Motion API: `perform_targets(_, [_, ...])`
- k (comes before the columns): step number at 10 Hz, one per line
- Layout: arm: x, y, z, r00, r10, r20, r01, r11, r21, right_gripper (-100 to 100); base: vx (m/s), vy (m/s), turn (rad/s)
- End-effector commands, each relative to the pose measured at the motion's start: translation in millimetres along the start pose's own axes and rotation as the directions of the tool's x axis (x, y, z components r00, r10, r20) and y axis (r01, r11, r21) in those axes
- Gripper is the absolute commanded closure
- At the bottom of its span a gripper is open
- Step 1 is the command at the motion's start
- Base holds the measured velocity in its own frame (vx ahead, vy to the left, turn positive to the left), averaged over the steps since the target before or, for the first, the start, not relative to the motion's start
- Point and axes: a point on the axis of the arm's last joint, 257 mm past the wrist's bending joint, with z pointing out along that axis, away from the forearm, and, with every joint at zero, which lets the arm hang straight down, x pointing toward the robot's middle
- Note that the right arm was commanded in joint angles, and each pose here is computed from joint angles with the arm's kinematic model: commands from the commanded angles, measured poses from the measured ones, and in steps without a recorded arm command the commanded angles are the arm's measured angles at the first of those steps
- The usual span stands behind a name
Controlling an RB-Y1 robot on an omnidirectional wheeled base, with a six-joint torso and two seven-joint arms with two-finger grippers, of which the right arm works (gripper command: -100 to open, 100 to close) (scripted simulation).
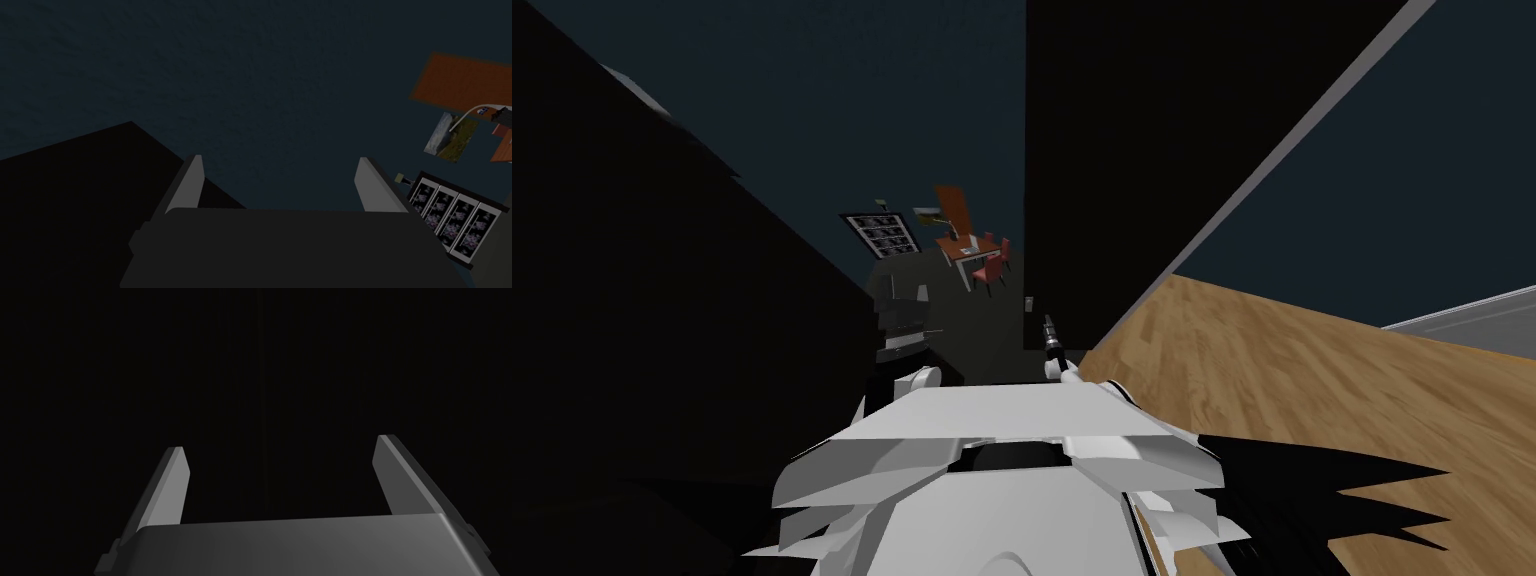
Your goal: Push the door open
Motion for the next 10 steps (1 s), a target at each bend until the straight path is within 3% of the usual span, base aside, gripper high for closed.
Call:
perform_targets(1, [17.1,1.0,0.8,1.0,0.018,-0.005,-0.018,1.0,0.001,-100,-0.118,0.078,-0.061])
perform_targets(4, [31.0,1.8,1.2,0.999,0.034,-0.01,-0.034,0.999,0.003,-100,-0.081,0.133,-0.024])
perform_targets(5, [27.1,1.5,1.3,1.0,0.03,-0.008,-0.03,1.0,0.003,-100,-0.041,0.074,-0.01])
perform_targets(8, [7.8,1.0,2.4,1.0,0.0,0.005,0.0,1.0,0.0,-100,0.09,-0.101,0.011])
perform_targets(10, [7.8,1.0,2.4,1.0,0.0,0.005,0.0,1.0,0.0,-100,0.08,-0.065,0.002])
